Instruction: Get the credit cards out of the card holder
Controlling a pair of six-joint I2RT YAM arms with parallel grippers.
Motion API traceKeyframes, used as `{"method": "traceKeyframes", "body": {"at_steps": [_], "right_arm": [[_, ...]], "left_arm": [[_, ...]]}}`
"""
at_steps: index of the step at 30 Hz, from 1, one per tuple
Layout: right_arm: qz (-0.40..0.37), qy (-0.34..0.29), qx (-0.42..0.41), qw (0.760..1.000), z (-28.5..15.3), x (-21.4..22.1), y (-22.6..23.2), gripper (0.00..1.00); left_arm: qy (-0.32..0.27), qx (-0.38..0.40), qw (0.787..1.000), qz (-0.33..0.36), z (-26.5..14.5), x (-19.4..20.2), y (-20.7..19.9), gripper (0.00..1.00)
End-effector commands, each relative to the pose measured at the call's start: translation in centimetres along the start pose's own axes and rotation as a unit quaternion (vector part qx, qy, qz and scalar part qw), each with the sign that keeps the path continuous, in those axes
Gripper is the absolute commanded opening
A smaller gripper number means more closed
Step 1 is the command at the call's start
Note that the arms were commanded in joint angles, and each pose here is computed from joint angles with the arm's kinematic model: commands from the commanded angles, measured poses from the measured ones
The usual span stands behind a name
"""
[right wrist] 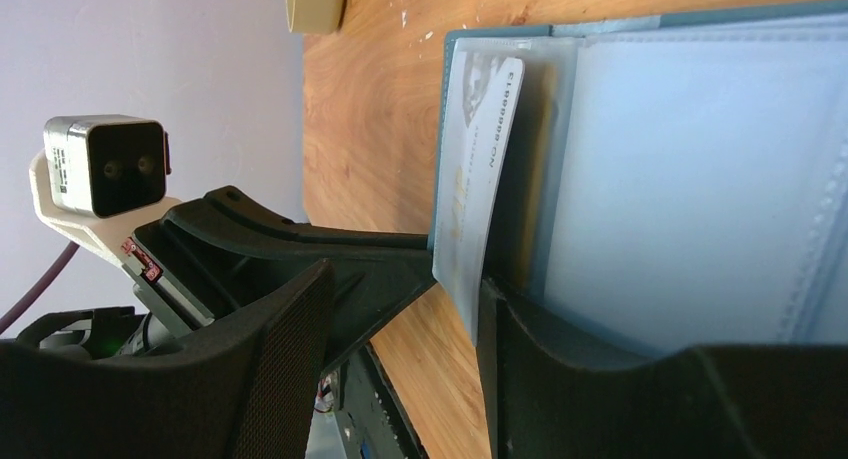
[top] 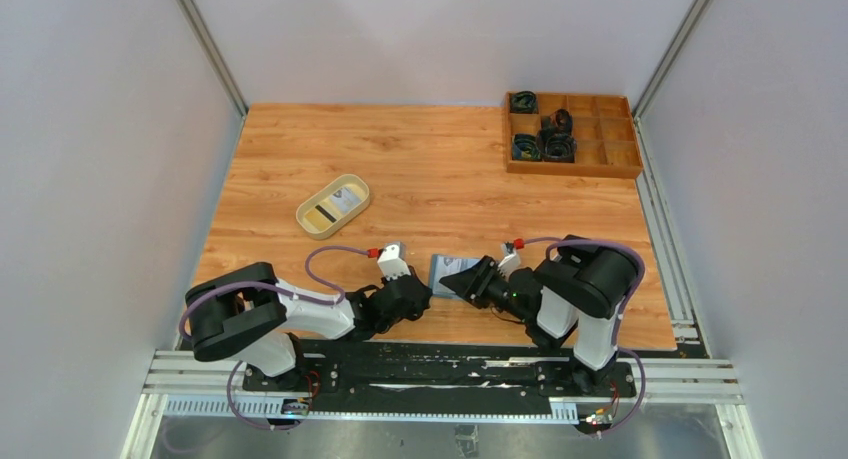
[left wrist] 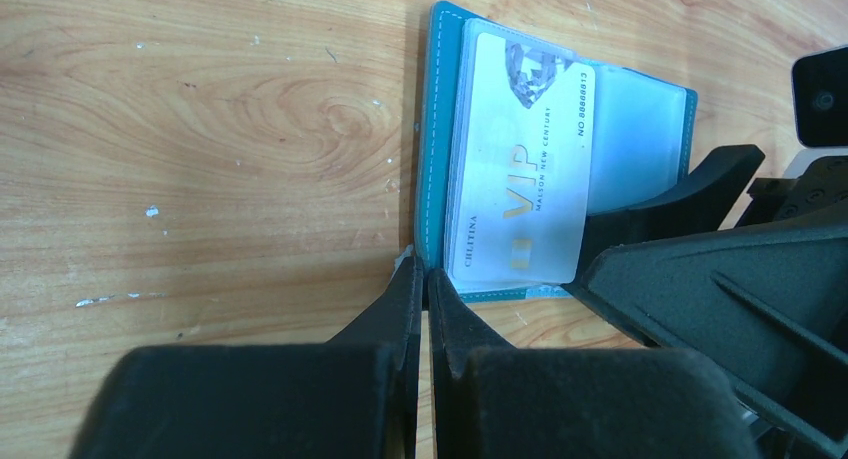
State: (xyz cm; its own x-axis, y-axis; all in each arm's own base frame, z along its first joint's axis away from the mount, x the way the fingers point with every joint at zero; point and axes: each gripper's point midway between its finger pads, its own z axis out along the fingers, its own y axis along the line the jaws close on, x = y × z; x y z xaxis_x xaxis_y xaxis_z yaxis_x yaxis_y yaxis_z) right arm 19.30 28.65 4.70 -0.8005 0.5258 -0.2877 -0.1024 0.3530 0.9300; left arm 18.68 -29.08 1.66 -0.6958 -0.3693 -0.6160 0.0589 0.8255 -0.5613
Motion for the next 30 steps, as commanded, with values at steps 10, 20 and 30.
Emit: {"method": "traceKeyframes", "body": {"at_steps": [10, 20, 30], "right_arm": [[-0.035, 0.037, -0.014, 0.999, 1.1, 0.8, 0.4, 0.56], [-0.024, 0.035, -0.03, 0.999, 2.4, -0.3, 0.9, 0.53], [-0.024, 0.029, -0.049, 0.998, 1.0, -1.4, 2.3, 0.51]], "left_arm": [[0.075, -0.072, 0.992, 0.076, -0.7, 3.9, 5.2, 0.0], [0.076, -0.071, 0.991, 0.078, -0.8, 4.0, 5.3, 0.0], [0.08, -0.073, 0.991, 0.078, -0.7, 4.2, 5.3, 0.0]]}}
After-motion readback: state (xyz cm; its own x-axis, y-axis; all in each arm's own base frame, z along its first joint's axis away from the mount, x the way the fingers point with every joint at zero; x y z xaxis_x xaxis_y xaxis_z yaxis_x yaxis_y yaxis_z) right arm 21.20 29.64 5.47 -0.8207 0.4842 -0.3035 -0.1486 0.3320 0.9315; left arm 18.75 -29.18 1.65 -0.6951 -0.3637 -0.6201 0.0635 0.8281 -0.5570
